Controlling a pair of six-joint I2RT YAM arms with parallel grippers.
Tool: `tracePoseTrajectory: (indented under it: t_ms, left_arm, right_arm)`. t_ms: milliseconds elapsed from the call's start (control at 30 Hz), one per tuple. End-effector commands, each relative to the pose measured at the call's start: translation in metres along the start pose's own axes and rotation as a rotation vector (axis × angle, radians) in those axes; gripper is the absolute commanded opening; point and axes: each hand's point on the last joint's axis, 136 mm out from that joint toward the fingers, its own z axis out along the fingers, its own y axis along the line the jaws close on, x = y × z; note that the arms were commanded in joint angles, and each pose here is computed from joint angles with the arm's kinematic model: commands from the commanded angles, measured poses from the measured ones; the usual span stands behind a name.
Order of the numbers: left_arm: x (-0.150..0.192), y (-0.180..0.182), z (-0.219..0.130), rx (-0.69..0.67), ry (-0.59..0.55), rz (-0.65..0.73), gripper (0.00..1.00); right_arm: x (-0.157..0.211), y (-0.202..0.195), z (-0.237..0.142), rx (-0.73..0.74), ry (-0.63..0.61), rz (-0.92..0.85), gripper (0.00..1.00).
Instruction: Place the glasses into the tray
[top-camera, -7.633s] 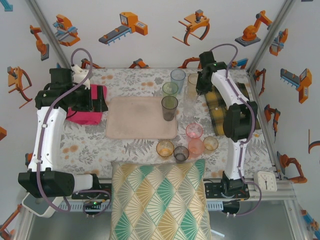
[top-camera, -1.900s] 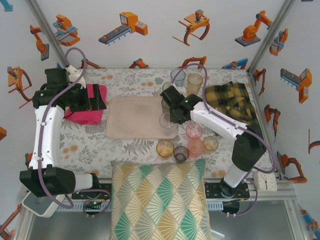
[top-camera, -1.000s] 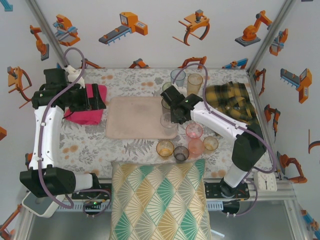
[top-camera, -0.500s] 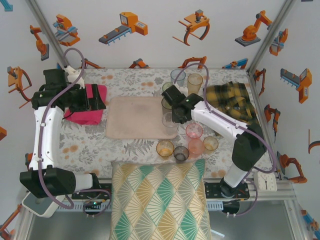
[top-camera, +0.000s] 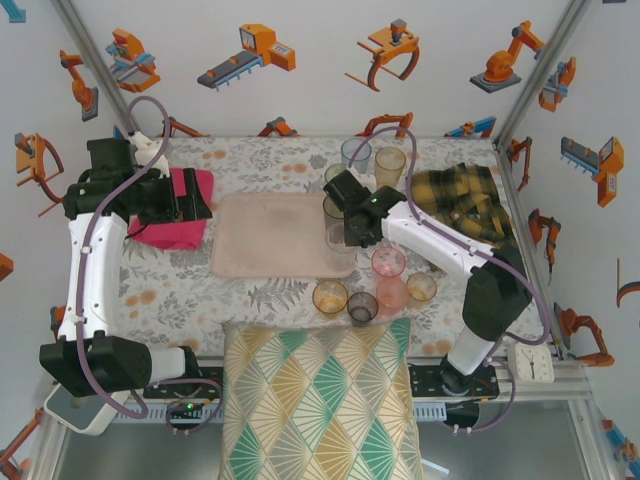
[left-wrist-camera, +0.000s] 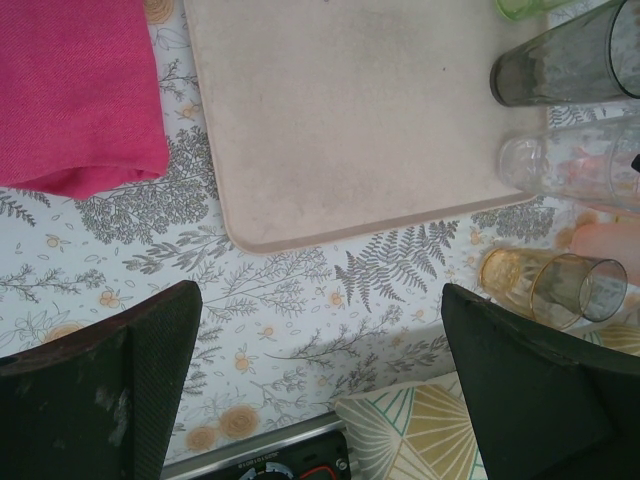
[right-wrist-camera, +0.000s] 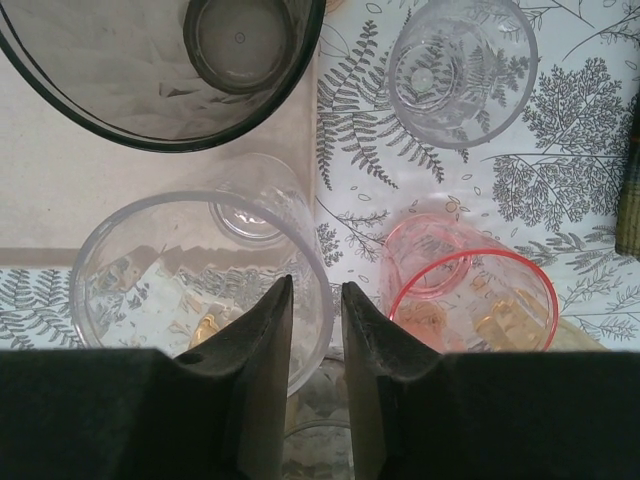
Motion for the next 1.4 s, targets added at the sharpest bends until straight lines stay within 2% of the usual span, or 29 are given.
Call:
tracePoseTrajectory:
  t_ms: [0, 633, 900, 1033, 1167, 1267, 1367]
  left_arm:
    - [-0.001, -0.004, -0.007, 0.017, -0.022, -0.016, 0.97]
    - [-0.003, -0.002, -0.007, 0.008, -0.026, -0.012, 0.97]
    - [-0.003, -0.002, -0.008, 0.005, -0.026, -0.008, 0.97]
    - [-0.004, -0.003, -0.009, 0.004, -0.031, -0.001, 0.97]
    - [-0.005, -0.001, -0.011, -0.008, -0.032, 0.01, 0.97]
    - [-0.005, -0.001, -0.013, -0.014, -0.03, 0.022, 0.97]
    - [-0.003, -0.003, -0.014, -0.006, -0.023, 0.035, 0.97]
  right_arm:
    - [-0.011, 0.0, -0.006, -0.007, -0.017, 0.018, 0.3]
    - [-0.027, 0.008, -0.026, -0.083, -0.014, 0.004, 0.3]
    - [-0.034, 0.0, -0.039, -0.058, -0.03, -0.01, 0.31]
    - [-0.052, -0.008, -0.06, -0.049, -0.085, -0.014, 0.31]
    - [-0.085, -0.025, -0.092, -0.004, -0.214, -0.021, 0.33]
    - [-0.111, -0.044, -0.116, 0.021, -0.332, 0.0, 0.43]
    - [-0.13, -0.065, -0.119, -0.006, -0.347, 0.06, 0.46]
